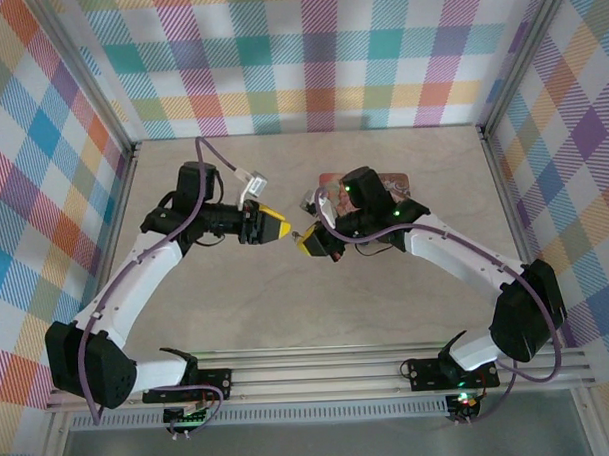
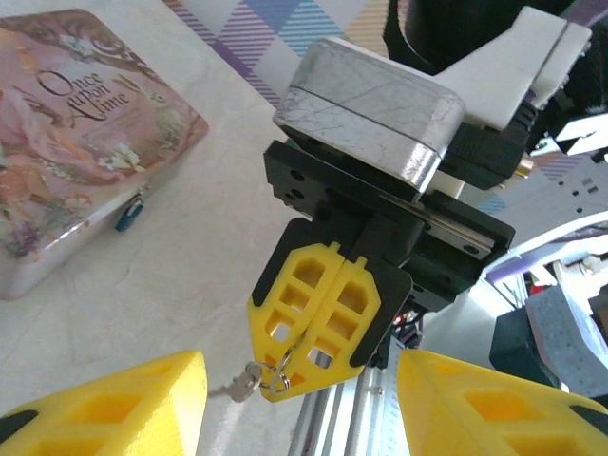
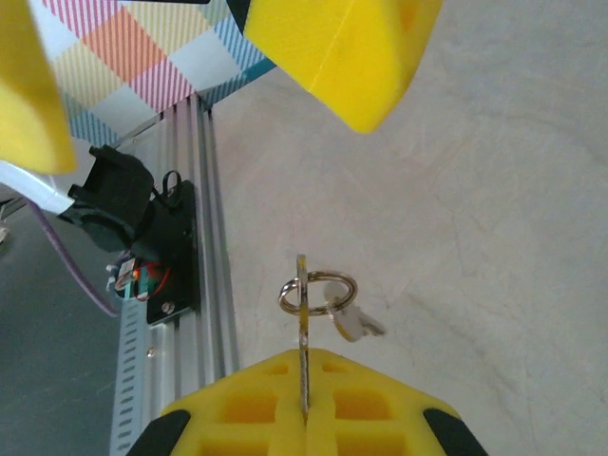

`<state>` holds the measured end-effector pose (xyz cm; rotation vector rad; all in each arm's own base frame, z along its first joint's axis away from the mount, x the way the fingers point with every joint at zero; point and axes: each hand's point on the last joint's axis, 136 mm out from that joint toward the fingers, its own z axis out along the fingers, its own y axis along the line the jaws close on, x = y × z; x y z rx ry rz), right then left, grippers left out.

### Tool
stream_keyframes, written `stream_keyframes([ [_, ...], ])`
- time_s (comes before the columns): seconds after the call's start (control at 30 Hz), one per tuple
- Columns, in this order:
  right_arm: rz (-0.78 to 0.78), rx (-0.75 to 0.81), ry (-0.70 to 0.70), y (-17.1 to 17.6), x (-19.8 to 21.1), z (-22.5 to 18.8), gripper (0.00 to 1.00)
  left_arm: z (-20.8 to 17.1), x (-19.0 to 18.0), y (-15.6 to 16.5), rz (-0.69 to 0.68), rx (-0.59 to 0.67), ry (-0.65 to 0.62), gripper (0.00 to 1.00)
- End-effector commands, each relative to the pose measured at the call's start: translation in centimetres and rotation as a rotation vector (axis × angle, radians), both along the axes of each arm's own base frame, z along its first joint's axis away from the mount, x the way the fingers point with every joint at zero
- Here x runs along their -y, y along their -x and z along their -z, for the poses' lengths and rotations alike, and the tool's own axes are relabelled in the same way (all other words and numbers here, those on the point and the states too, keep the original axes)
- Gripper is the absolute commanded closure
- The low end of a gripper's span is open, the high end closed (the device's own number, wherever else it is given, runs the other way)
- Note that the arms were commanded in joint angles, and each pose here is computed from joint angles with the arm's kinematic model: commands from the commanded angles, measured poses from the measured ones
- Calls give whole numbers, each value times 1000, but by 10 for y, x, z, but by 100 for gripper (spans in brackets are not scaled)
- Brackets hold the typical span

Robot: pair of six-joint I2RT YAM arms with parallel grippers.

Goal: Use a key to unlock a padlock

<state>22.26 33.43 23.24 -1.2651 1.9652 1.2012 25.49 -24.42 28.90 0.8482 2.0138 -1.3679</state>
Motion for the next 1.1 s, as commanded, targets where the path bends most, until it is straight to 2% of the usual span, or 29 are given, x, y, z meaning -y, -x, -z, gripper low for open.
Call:
stream_keyframes([
  [0.0,-65,-14,-22,13,2,-8,100,0,5,14,86,35,38,45],
  [0.23,-72,-21,-35,16,2,-9,100,9,9,24,131,-9,29,46],
  [0.53,-75,-38,-54,18,2,-10,100,25,19,19,146,-77,-12,54],
  [0.6,-77,-46,-53,19,1,-9,100,25,22,20,154,-85,-13,62],
  [0.7,-73,-50,-50,18,1,-7,100,27,24,17,146,-99,-20,92],
  [0.73,-69,-47,-50,17,1,-7,100,28,24,15,136,-104,-26,99],
  [0.83,-42,-27,-53,14,2,-8,100,30,23,11,104,-113,-34,100],
  [0.87,-24,-15,-50,11,3,-8,97,31,23,10,90,-116,-35,100],
  [0.97,74,11,-63,-1,9,-12,68,38,19,1,7,-138,-47,100],
  [1.07,185,17,-135,-14,21,-25,52,48,10,-14,-103,-196,-49,100],
])
